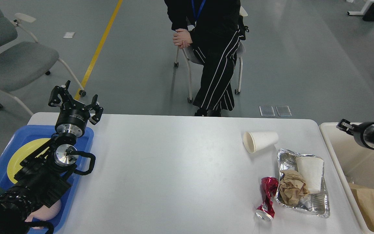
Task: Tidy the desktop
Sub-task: 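Raise the right gripper and move it over the foil tray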
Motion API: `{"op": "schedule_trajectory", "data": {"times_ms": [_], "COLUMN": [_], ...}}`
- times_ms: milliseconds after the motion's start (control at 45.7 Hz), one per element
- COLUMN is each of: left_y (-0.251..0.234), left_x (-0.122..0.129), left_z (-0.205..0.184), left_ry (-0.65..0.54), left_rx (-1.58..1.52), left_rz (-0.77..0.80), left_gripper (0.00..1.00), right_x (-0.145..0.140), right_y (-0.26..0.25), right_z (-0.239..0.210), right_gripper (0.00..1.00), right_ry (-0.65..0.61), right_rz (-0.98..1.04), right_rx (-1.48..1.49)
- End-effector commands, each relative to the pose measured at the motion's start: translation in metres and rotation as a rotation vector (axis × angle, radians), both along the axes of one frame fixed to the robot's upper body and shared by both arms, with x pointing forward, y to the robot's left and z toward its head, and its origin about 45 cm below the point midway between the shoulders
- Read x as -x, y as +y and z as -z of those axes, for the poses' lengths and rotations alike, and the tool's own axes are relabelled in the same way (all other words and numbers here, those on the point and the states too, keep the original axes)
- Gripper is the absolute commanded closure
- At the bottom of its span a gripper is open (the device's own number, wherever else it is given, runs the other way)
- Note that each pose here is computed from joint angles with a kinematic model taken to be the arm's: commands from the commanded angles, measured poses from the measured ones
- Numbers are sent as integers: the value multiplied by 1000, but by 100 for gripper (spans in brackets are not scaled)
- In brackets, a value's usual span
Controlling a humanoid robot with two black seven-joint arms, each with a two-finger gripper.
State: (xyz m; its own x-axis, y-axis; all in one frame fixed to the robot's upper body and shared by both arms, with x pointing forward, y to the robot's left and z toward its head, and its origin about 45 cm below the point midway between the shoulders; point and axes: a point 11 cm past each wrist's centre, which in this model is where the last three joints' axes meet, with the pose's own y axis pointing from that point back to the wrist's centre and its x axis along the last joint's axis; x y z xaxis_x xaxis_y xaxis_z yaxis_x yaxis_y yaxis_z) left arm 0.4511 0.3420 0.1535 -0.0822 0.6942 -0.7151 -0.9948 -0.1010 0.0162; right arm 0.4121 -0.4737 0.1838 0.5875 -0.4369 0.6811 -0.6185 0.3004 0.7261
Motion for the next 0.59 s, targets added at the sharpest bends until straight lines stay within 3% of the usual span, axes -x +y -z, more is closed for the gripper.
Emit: {"op": "schedule_trajectory", "data": {"times_ms": [0, 131, 285, 569], "left_y": [0, 0, 0, 0], "left_x": [0, 0, 0, 0], "left_z": [0, 0, 0, 0], "left_ry": [0, 0, 0, -1], "left_rx": [0, 0, 0, 0], "left_rz": [0, 0, 0, -1], "left_gripper": [4, 4, 4, 4], "right_x": [-33, -51, -53, -22], "right_y": [38, 89, 144, 216], "right_z": [-47, -103, -165, -197], "right_gripper": [0, 0, 0, 0], "right_ry": [3, 91, 204, 437], "right_rz": [-87, -218, -379, -565], "right_rx": [-78, -195, -278, -102]}}
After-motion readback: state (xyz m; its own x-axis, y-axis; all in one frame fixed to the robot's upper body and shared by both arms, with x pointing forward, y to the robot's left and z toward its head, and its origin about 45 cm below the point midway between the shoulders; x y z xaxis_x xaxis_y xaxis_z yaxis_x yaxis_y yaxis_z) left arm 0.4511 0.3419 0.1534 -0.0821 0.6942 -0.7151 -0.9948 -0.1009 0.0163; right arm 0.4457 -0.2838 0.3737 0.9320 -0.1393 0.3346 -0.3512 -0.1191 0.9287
